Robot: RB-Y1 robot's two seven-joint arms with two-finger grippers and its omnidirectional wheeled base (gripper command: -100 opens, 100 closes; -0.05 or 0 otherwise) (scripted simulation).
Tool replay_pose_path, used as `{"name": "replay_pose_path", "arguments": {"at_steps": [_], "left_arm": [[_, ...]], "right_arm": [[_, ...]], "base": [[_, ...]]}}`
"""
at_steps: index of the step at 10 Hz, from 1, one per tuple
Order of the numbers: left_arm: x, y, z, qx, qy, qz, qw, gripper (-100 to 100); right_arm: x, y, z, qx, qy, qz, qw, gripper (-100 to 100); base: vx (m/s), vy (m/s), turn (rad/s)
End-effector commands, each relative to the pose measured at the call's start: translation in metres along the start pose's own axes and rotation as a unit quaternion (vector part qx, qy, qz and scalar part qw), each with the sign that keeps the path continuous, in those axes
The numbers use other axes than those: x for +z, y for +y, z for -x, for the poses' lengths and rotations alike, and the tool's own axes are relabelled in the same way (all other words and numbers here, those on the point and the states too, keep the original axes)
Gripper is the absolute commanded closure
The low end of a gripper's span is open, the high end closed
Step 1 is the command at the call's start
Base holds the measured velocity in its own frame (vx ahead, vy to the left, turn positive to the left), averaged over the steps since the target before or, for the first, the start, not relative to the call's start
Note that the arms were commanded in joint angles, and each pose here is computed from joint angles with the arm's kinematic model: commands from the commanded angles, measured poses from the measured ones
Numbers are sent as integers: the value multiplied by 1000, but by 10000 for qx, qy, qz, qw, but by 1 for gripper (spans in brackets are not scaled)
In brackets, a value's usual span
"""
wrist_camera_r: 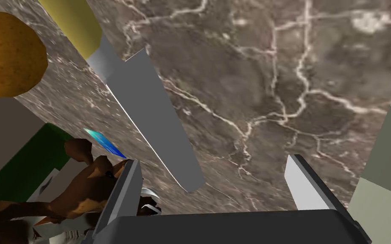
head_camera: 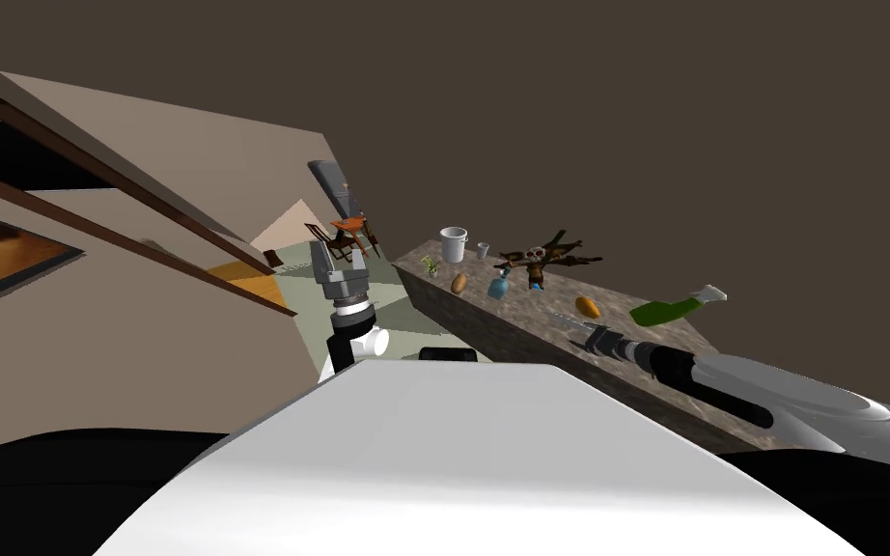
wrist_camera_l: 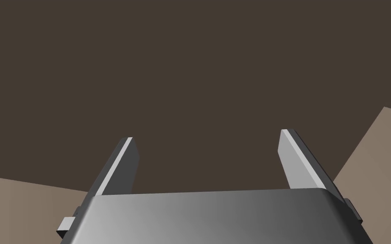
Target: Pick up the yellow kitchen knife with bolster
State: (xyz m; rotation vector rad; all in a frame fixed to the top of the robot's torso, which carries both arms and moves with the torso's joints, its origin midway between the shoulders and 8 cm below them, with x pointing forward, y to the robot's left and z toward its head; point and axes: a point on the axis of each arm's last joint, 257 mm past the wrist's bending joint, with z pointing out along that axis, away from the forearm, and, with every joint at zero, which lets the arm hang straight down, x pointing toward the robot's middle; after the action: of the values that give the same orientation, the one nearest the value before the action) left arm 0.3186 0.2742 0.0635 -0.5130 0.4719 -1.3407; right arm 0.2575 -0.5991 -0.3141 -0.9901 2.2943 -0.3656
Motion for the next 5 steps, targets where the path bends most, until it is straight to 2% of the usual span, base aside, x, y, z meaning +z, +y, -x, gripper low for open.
{"name": "replay_pose_path", "arguments": {"at_steps": [1,2,3,5], "left_arm": [[0,0,0,0,0,0,10000,0],[0,0,0,0,0,0,10000,0],[0,0,0,0,0,0,10000,0],[0,0,0,0,0,0,10000,0]], "right_arm": [[-11,-7,-27,-263,390,21,9989,-100],[-18,-13,-44,-424,626,28,9971,-100],[-18,-13,-44,-424,626,28,9971,-100],[-31,-25,-71,-717,1030,45,9921,-100]], "base": [[80,66,76],[86,64,63],[60,42,20],[60,41,51]]}}
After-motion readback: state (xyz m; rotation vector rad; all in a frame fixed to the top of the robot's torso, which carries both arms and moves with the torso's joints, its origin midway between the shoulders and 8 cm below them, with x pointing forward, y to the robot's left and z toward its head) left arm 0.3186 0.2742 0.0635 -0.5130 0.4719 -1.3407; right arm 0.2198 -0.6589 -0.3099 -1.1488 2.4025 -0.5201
